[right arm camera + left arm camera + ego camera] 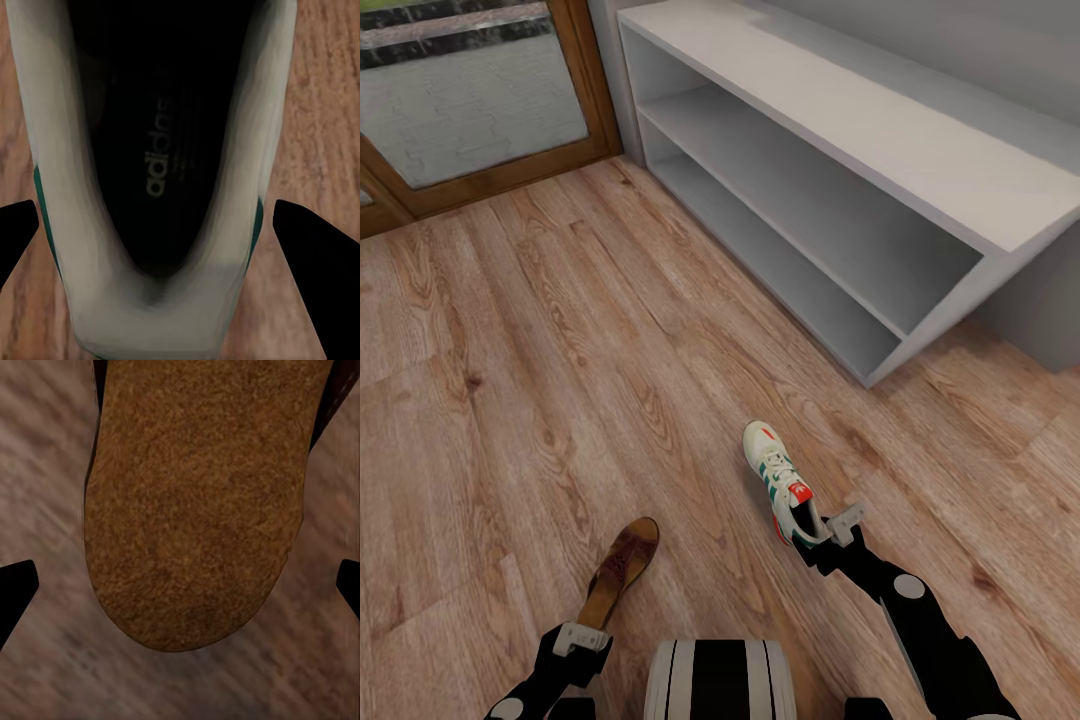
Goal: Pick up the two gym shoes and the two sandals from the corridor floor and place them onto the hallstand (shoe rack) in the corridor, making sure they are on the rack and not on the floor. Arrange them so the two gym shoes are next to each other and the two sandals are next to each other.
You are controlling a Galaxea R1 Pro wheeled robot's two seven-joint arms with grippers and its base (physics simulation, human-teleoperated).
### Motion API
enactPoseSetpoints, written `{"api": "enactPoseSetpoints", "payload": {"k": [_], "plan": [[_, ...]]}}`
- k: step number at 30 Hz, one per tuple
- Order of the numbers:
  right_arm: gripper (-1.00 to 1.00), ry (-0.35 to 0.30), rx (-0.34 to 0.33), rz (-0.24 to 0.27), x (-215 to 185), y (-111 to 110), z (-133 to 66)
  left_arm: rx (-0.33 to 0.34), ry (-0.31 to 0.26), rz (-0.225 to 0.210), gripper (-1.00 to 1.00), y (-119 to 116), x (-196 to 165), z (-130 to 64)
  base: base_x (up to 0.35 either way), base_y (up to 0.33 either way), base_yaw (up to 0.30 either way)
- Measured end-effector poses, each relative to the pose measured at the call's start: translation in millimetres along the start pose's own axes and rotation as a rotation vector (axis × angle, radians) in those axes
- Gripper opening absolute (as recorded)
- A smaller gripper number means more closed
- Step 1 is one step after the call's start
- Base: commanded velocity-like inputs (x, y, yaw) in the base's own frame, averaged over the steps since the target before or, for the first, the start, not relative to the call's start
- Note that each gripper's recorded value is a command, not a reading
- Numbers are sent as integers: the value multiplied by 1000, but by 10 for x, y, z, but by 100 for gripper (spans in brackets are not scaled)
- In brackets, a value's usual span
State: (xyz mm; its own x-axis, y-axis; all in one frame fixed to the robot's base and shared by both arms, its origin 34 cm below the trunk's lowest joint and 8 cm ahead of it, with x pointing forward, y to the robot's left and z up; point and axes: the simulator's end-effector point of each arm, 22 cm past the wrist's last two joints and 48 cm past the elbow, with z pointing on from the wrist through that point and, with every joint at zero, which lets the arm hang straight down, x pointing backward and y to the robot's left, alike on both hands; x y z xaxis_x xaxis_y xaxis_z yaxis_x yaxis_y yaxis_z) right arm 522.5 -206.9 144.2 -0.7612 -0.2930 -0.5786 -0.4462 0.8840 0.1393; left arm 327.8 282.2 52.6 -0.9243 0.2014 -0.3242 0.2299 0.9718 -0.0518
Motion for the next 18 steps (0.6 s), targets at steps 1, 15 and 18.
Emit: {"api": "enactPoseSetpoints", "payload": {"k": [1, 15, 18], "plan": [[-100, 1, 0, 0, 2, 0, 0, 0, 0, 0, 100, 0, 0, 0, 39, 19, 0], [-100, 1, 0, 0, 1, 0, 0, -5, 0, 0, 100, 3, -2, 3, 8, 4, 0], [-100, 0, 0, 0, -1, -1, 0, -5, -1, 0, 100, -2, -3, 3, 0, 0, 0]]}}
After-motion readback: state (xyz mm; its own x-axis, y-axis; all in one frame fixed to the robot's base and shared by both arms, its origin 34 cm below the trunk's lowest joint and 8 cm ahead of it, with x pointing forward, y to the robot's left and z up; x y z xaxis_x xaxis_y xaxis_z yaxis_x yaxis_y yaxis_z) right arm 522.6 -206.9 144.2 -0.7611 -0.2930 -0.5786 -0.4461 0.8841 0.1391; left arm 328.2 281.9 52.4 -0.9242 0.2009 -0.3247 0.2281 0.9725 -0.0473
